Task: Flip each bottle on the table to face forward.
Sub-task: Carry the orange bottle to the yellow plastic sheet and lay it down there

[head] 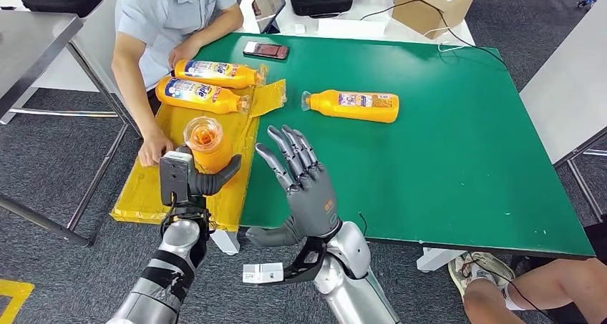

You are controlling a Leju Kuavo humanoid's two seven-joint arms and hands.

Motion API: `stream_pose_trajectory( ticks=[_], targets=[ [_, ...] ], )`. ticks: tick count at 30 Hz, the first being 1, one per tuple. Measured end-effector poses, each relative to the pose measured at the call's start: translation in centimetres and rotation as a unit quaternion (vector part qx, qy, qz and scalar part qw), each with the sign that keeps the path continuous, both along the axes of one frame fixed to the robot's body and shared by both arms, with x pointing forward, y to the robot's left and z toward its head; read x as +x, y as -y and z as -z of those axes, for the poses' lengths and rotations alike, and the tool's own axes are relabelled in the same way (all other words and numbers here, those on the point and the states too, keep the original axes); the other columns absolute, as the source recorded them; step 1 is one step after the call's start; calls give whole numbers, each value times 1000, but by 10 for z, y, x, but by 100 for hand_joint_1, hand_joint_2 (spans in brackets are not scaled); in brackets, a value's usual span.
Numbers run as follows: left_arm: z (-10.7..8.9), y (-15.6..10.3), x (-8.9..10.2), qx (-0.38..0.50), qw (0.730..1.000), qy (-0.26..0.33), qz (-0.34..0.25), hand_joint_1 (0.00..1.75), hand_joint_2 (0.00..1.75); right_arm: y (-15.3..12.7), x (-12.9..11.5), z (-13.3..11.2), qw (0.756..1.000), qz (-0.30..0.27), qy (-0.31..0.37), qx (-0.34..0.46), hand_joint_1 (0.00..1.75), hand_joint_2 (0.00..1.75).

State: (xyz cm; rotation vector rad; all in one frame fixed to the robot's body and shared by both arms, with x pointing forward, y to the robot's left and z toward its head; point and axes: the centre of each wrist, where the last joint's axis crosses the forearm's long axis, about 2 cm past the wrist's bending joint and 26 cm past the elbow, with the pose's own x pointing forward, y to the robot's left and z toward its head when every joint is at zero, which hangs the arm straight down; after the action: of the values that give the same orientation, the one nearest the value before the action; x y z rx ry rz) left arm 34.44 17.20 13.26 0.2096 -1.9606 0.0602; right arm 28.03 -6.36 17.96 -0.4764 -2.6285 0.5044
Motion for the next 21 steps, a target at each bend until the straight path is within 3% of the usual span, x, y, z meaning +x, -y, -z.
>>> stream_pose_trajectory(
  ticks=[7, 13, 21],
  targets=[
    [-8, -5, 21, 217, 973, 31, -70, 175, 175, -1, 0, -1, 999, -3, -18, 33, 0, 0],
    [-4, -2, 40, 346, 937, -35, -25, 175, 175, -3, 0, -1, 998, -9, -27, 49, 0, 0],
    [7, -8, 53, 445, 887, -119, 18, 175, 175, -8, -3, -3, 998, -23, -28, 54, 0, 0]
  ],
)
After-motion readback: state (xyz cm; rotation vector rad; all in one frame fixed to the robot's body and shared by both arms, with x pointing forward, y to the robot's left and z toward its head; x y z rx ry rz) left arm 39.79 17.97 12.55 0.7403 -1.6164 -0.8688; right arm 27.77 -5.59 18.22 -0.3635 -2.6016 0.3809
